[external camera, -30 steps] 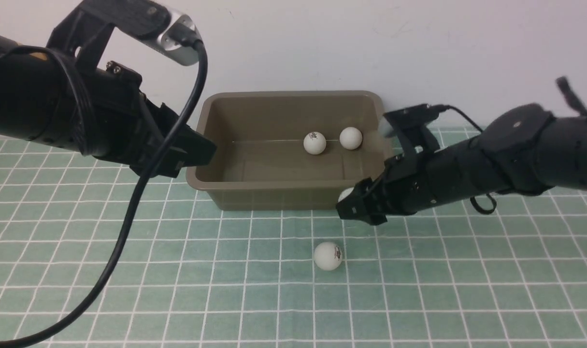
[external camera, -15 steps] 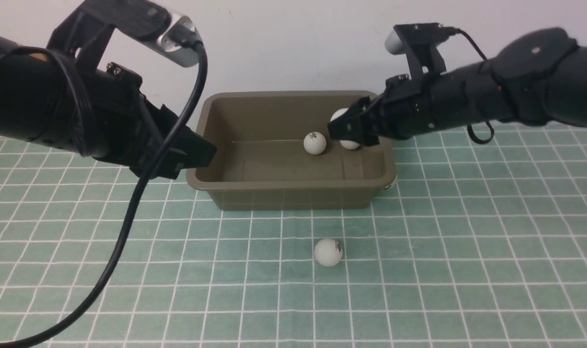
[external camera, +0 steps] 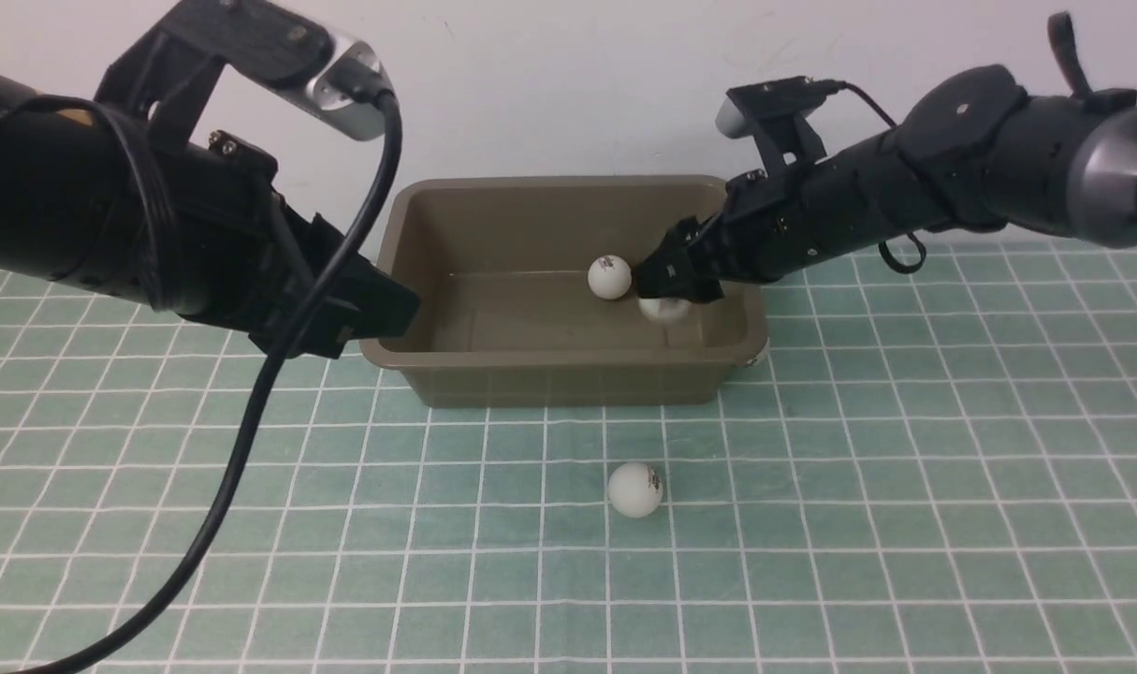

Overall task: Put the table tennis balls in the box on the green coffee tablecloth.
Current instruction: 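Release the ping pong ball into the bin and lift the gripper away, then reach for and grasp a ping pong ball on the table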

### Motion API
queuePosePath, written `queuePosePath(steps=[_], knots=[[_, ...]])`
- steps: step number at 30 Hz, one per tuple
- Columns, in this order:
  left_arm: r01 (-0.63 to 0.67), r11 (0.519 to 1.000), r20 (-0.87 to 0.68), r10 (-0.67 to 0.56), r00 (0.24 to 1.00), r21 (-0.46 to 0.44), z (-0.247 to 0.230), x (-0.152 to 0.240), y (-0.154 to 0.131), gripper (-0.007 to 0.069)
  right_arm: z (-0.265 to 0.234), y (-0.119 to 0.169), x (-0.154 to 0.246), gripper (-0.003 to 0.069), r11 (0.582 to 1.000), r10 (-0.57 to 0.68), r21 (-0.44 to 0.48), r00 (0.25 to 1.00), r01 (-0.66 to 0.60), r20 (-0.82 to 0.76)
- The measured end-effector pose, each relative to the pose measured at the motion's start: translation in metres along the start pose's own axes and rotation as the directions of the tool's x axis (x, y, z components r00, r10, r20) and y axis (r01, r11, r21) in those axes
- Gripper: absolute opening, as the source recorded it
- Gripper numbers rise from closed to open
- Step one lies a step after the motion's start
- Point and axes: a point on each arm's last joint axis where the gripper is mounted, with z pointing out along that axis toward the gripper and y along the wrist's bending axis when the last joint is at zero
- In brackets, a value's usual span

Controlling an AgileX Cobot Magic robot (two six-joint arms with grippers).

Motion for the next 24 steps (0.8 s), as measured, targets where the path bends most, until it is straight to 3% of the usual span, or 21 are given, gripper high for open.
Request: queuePosePath(steps=[1, 5, 17, 24], knots=[[0.0, 1.0, 0.0, 0.0, 1.0, 0.0, 0.0, 0.0, 0.0, 0.03, -0.001, 0.0, 0.0, 0.0503, 1.0, -0.001, 0.001, 1.0, 0.001, 0.002], [0.0, 1.0, 0.0, 0.0, 1.0, 0.0, 0.0, 0.0, 0.0, 0.03, -0.015, 0.006, -0.008, 0.0568, 1.0, -0.029, -0.01, 1.0, 0.029, 0.011], [-0.001, 1.0, 0.0, 0.001, 1.0, 0.0, 0.0, 0.0, 0.0, 0.03, -0.144, 0.069, -0.048, 0.0492, 0.986, -0.164, -0.022, 0.98, 0.167, 0.109], [-0.001, 1.0, 0.002, 0.001, 1.0, -0.002, 0.0, 0.0, 0.0, 0.03, -0.17, 0.091, -0.031, 0.049, 0.987, -0.155, -0.038, 0.987, 0.157, 0.037]])
